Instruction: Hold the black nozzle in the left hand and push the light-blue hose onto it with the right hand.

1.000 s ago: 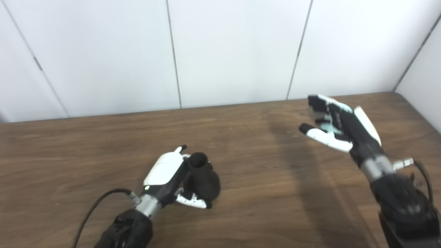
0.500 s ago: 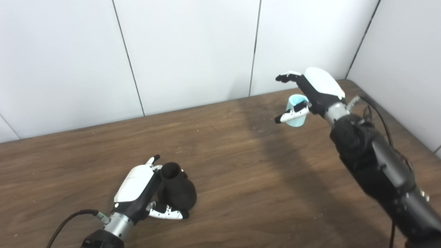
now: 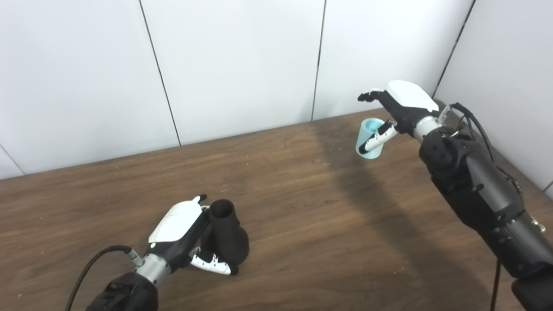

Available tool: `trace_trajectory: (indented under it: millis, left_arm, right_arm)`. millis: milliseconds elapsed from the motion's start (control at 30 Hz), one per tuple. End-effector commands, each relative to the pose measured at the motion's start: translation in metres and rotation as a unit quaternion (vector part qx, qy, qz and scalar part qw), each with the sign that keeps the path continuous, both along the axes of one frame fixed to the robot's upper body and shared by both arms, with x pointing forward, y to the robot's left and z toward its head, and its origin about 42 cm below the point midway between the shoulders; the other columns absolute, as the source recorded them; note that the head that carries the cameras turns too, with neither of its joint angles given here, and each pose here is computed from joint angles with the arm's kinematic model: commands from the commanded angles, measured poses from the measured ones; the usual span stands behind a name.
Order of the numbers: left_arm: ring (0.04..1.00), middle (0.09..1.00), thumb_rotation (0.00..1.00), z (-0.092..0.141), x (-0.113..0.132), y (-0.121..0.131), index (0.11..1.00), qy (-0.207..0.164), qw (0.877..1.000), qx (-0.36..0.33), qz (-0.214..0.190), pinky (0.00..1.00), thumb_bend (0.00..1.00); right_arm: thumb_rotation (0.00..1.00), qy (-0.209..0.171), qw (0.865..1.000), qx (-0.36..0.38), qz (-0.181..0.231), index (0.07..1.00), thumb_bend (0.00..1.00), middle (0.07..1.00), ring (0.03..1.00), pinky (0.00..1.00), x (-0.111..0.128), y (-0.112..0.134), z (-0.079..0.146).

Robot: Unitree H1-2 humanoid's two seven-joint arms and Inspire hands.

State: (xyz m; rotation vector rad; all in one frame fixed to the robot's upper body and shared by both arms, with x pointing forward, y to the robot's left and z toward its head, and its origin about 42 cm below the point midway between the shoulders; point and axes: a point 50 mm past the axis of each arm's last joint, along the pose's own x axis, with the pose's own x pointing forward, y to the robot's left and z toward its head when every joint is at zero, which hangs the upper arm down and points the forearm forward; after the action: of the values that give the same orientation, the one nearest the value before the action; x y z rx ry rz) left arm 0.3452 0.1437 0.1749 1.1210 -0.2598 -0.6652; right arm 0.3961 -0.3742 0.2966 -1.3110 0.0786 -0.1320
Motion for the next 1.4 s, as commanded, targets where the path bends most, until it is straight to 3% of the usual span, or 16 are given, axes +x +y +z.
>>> trace_trajectory:
  millis: [0, 367, 700, 833, 900, 1033, 1200, 1367]
  left_arm:
    - [0.780, 0.551, 0.00, -0.065, -0.027, 0.011, 0.439, 0.142, 0.982, 0.122, -0.005, 1.00, 0.51]
    - [0.783, 0.553, 0.00, -0.069, -0.035, 0.014, 0.437, 0.131, 0.987, 0.096, -0.007, 1.00, 0.51]
    - [0.760, 0.549, 0.00, -0.069, -0.041, 0.012, 0.438, 0.120, 0.989, 0.082, -0.013, 1.00, 0.51]
    - [0.765, 0.546, 0.00, -0.071, -0.044, 0.010, 0.439, 0.116, 0.990, 0.078, -0.014, 1.00, 0.51]
    - [0.768, 0.545, 0.00, -0.072, -0.046, 0.010, 0.440, 0.115, 0.990, 0.077, -0.014, 1.00, 0.51]
    - [0.745, 0.540, 0.00, -0.074, -0.049, 0.010, 0.442, 0.113, 0.990, 0.078, -0.014, 1.00, 0.51]
    - [0.715, 0.529, 0.00, -0.074, -0.050, 0.012, 0.450, 0.115, 0.990, 0.079, -0.012, 1.00, 0.52]
    - [0.695, 0.523, 0.00, -0.075, -0.049, 0.012, 0.457, 0.119, 0.990, 0.076, -0.008, 1.00, 0.52]
  right_arm:
    - [0.17, -0.050, 0.998, -0.026, -0.013, 0.832, 0.85, 0.871, 0.919, 0.90, 0.010, -0.013, 0.044]
    - [0.19, 0.012, 0.999, -0.010, -0.033, 0.860, 0.90, 0.901, 0.924, 0.84, 0.047, -0.017, 0.037]
    - [0.18, 0.036, 0.997, -0.036, -0.052, 0.855, 0.89, 0.885, 0.886, 0.74, 0.072, -0.022, 0.029]
    - [0.17, 0.049, 0.996, -0.043, -0.055, 0.854, 0.89, 0.880, 0.879, 0.76, 0.080, -0.022, 0.023]
    - [0.16, 0.058, 0.996, -0.049, -0.052, 0.851, 0.89, 0.871, 0.868, 0.83, 0.083, -0.023, 0.020]
    - [0.15, 0.077, 0.994, -0.057, -0.054, 0.849, 0.89, 0.839, 0.803, 0.71, 0.086, -0.026, 0.014]
    - [0.14, 0.099, 0.992, -0.050, -0.063, 0.848, 0.88, 0.843, 0.817, 0.73, 0.092, -0.028, 0.009]
    - [0.12, 0.101, 0.992, -0.043, -0.058, 0.835, 0.87, 0.817, 0.773, 0.70, 0.092, -0.021, 0.011]
